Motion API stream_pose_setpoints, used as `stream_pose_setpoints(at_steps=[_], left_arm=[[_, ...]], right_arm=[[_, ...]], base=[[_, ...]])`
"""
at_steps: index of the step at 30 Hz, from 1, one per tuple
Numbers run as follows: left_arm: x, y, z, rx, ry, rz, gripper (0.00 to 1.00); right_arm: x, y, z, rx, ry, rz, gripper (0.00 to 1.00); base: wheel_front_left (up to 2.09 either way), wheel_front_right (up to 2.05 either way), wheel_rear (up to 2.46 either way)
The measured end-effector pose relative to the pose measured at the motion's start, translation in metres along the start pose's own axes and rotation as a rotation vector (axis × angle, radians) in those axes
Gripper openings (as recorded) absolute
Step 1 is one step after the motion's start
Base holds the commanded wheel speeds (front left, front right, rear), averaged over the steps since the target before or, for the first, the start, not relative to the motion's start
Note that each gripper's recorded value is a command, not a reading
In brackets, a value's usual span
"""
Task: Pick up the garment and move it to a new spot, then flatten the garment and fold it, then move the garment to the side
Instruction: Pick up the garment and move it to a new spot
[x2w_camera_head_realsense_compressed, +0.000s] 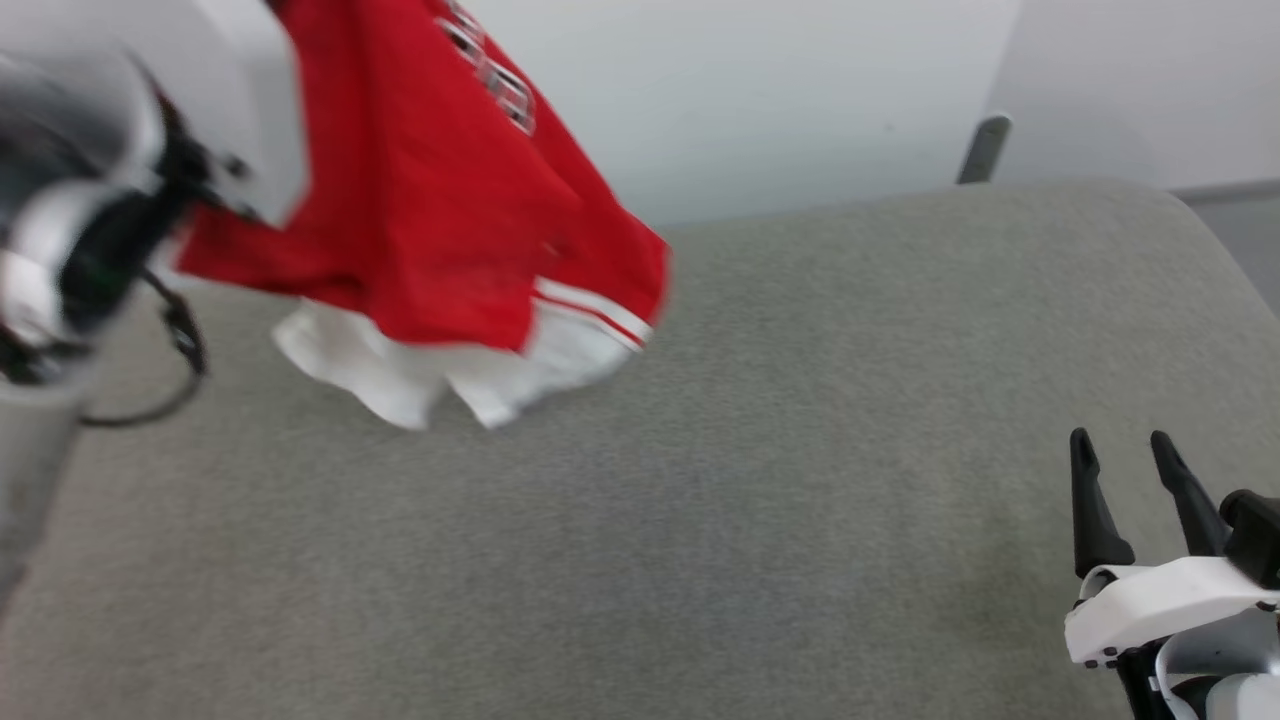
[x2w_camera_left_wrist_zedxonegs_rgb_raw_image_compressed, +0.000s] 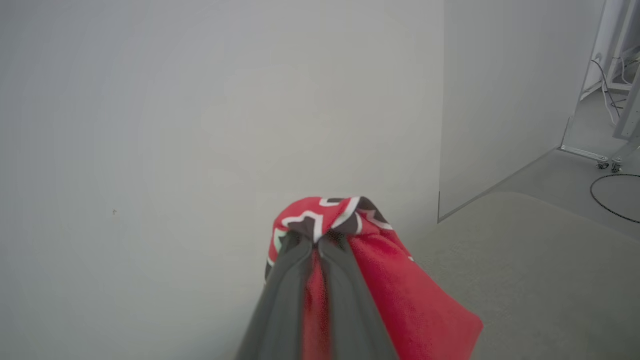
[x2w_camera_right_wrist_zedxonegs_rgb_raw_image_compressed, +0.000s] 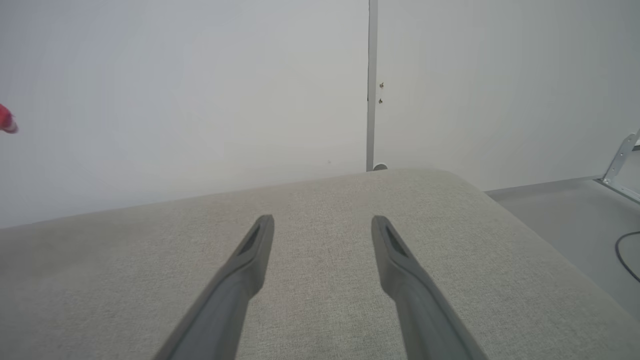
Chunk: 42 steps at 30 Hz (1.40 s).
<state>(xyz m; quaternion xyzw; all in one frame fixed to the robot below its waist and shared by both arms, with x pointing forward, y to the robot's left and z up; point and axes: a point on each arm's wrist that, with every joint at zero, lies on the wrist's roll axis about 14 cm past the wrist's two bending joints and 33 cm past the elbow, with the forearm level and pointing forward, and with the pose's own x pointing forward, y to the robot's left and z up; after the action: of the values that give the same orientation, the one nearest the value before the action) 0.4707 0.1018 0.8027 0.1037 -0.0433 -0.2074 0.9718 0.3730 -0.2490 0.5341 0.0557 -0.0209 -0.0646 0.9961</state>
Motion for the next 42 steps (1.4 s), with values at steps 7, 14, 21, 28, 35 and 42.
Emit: stream_pose_setpoints(at_steps=[7, 14, 21, 28, 35, 42], left_arm=[[0.024, -0.07, -0.05, -0.016, 0.123, -0.179, 0.0], [0.029, -0.112, -0.118, -0.049, 0.303, -0.286, 0.0], [0.02, -0.138, -0.192, -0.109, 0.523, -0.35, 0.0], [0.001, -0.152, -0.26, -0.166, 0.73, -0.368, 0.0], [-0.02, -0.158, -0.31, -0.18, 0.864, -0.365, 0.0], [-0.037, -0.163, -0.342, -0.188, 0.954, -0.365, 0.0]], right_arm=[[-0.009, -0.02, -0.017, 0.02, 0.033, -0.061, 1.0], [-0.009, -0.028, -0.031, 0.039, 0.062, -0.088, 1.0], [-0.004, -0.025, -0.04, 0.046, 0.078, -0.083, 1.0], [-0.001, -0.019, -0.045, 0.055, 0.086, -0.065, 1.0], [-0.002, -0.015, -0.049, 0.06, 0.095, -0.055, 1.0], [-0.002, -0.006, -0.048, 0.062, 0.094, -0.028, 1.0]], base=[[0.0, 0.0, 0.0], [0.0, 0.0, 0.0], [0.0, 0.0, 0.0], [0.0, 0.0, 0.0], [0.0, 0.0, 0.0], [0.0, 0.0, 0.0]])
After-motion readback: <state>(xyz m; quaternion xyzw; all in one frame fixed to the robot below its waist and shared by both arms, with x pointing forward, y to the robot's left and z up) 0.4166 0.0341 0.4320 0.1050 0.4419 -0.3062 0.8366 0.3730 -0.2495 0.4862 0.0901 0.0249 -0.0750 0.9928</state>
